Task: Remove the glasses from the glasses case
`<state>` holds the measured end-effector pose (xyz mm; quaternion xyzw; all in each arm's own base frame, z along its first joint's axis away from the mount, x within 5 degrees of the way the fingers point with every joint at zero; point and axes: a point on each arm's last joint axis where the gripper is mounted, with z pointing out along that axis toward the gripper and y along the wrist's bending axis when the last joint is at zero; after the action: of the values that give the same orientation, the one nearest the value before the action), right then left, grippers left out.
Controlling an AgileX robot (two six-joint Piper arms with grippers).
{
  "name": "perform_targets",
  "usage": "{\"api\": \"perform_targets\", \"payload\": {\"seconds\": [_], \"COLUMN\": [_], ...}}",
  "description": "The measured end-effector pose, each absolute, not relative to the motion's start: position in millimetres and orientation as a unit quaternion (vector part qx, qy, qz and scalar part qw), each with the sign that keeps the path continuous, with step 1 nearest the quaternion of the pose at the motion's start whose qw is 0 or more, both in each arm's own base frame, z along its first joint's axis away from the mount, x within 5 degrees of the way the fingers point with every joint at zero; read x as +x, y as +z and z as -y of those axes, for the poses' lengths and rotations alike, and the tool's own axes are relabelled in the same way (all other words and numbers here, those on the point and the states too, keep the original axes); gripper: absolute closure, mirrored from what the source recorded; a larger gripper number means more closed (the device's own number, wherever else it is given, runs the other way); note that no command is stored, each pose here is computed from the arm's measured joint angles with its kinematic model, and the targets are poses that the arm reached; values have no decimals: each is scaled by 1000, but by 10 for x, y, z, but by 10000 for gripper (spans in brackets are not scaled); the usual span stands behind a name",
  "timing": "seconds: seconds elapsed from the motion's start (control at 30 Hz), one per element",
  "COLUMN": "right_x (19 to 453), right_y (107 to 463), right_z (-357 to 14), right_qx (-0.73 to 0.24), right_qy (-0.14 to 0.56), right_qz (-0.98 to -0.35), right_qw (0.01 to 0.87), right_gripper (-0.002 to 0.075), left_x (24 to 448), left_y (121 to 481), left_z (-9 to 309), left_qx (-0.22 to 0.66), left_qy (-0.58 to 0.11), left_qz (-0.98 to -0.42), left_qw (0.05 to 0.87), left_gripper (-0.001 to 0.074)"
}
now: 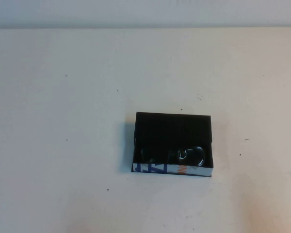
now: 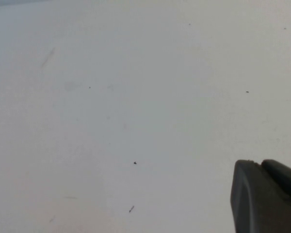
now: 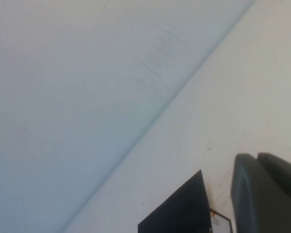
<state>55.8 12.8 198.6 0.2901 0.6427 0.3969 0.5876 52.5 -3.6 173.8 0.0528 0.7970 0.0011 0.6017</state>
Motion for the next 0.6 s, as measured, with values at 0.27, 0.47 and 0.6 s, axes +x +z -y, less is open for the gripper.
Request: {"api": "perform_targets", "payload": {"seconds": [0.27, 0.47, 0.6], "right_x": [553, 479, 544], "right_y": [1969, 2229, 2644], "right_z": [-151, -288, -344], "right_qx": [276, 152, 34], "right_qy": [393, 367, 287], "right_qz": [-656, -713, -767], "right_qw": [582, 578, 573], "right_gripper": [744, 744, 744], "left_x": [525, 525, 525], "left_y": [1738, 1738, 1738], "left_z": [36, 36, 36], "left_qx": [53, 53, 53], "left_qy": [1, 1, 1], "left_qz": [-797, -797, -797], "left_qw": [602, 602, 602], "left_gripper": [740, 740, 740]}}
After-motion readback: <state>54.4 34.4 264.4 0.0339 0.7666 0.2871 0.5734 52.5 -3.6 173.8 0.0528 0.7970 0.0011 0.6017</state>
